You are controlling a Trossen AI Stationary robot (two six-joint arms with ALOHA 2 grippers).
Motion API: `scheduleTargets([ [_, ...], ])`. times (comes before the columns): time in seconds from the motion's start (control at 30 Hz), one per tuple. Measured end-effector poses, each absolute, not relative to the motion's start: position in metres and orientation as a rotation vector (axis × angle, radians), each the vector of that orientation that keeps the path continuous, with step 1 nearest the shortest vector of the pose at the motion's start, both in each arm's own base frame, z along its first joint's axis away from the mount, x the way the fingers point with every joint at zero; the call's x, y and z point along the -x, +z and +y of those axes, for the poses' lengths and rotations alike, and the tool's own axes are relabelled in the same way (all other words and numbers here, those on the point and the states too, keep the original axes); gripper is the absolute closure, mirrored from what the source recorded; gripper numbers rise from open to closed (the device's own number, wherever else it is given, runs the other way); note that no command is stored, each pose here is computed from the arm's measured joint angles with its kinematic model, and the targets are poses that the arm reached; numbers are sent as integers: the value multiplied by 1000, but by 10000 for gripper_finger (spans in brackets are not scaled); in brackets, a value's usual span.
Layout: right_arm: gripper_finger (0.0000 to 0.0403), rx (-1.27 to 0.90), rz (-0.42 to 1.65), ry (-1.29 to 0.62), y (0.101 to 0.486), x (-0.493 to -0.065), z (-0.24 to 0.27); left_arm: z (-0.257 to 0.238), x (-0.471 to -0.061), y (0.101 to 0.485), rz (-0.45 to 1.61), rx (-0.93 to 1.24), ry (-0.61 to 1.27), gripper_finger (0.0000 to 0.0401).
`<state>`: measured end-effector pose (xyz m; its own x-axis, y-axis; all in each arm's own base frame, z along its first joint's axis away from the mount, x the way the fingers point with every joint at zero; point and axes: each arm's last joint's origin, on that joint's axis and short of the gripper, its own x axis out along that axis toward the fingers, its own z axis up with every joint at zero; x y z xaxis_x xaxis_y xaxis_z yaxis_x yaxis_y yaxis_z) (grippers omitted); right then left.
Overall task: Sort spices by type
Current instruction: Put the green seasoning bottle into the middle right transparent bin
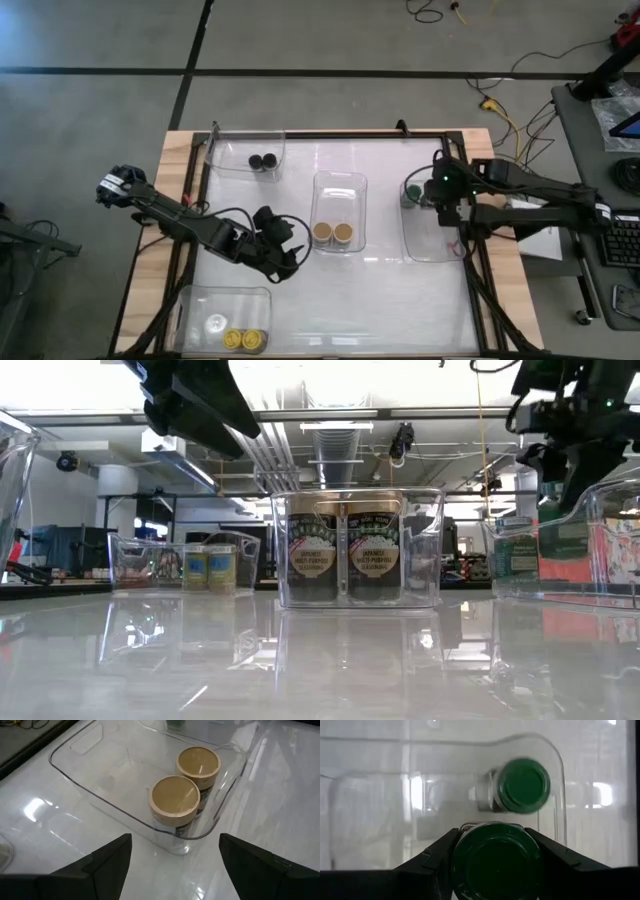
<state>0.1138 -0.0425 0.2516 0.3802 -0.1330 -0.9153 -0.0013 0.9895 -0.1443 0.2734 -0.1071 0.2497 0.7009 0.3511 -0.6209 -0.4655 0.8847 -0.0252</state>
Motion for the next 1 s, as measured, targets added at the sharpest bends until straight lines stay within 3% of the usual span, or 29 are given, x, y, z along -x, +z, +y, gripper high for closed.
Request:
scheduleTargets([
  [0.33, 210, 56, 1190, -89, 228, -110, -53, -107, -273, 250, 647, 203, 461, 118],
  [1.0, 206, 86, 1184, -61, 220, -115, -75, -108, -273, 250, 654, 218, 452, 118],
])
